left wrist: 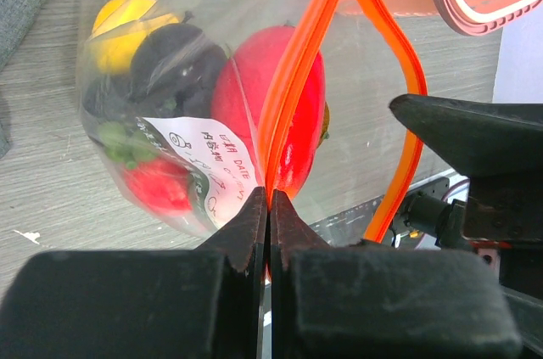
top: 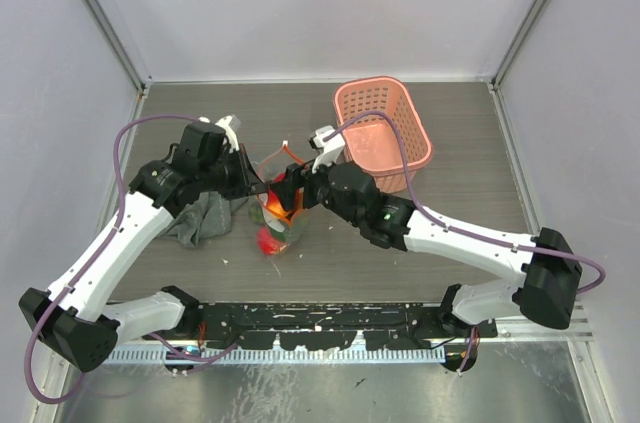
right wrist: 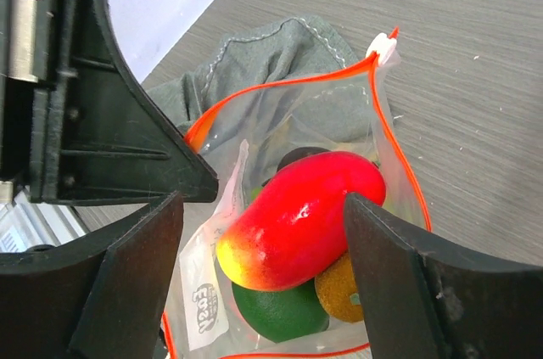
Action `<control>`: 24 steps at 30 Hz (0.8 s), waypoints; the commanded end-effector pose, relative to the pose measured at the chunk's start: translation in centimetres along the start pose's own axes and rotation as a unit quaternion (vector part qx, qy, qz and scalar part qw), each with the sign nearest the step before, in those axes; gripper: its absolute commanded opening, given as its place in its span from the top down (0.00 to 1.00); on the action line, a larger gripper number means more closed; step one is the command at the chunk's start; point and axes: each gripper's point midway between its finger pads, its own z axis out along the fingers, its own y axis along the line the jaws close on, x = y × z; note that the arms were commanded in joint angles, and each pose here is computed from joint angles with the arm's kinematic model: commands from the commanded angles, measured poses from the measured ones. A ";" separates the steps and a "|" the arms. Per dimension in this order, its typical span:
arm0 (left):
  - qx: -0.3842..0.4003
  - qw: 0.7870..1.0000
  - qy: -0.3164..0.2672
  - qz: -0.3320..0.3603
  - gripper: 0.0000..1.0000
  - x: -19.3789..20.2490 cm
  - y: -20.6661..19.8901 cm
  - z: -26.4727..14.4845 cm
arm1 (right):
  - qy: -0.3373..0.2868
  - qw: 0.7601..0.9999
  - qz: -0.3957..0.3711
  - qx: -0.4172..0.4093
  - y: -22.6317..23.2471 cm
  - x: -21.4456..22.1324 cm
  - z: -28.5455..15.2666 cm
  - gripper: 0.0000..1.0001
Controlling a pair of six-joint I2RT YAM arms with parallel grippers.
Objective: Place the food in the zip-top bag and seal the zipper
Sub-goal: Place the fake fruit in the zipper food storage bag.
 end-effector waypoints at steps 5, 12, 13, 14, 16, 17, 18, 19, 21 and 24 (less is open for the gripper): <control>0.022 0.999 -0.030 0.004 1.00 -1.2 -1.0 -0.8 | 0.000 0.999 -0.046 0.009 1.0 -4.8 -2.3 0.20; 0.022 0.999 -0.028 0.004 1.00 -1.0 -0.9 -0.8 | 0.054 0.989 -0.062 0.125 -3.4 -2.7 -2.9 0.24; 0.022 0.999 -0.027 0.004 1.00 -1.0 -0.9 -0.8 | 0.060 0.987 -0.065 0.135 -3.9 -2.5 -2.9 0.26; 0.021 0.999 -0.027 0.005 1.00 -1.0 -0.8 -0.8 | 0.063 0.985 -0.066 0.144 -4.3 -2.2 -3.0 0.27; 0.021 0.999 -0.026 0.005 1.00 -0.9 -0.8 -0.7 | 0.064 0.983 -0.065 0.159 -5.0 -2.1 -3.1 0.35; 0.021 0.999 -0.026 0.005 1.00 -0.9 -0.8 -0.7 | 0.063 0.982 -0.064 0.164 -5.3 -2.0 -3.1 0.38; 0.021 0.999 -0.026 0.005 1.00 -0.9 -0.8 -0.7 | 0.062 0.981 -0.064 0.169 -5.5 -2.0 -3.1 0.41; 0.022 0.999 -0.026 0.005 1.00 -0.9 -0.8 -0.6 | 0.064 0.981 -0.066 0.172 -5.6 -1.9 -2.9 0.42; 0.022 0.999 -0.025 0.005 1.00 -0.9 -0.8 -0.6 | 0.073 0.979 -0.068 0.177 -6.0 -1.5 -2.5 0.45; 0.023 0.999 -0.027 0.005 1.00 -0.9 -0.8 -0.7 | 0.089 0.978 -0.070 0.177 -6.2 -0.3 -1.7 0.51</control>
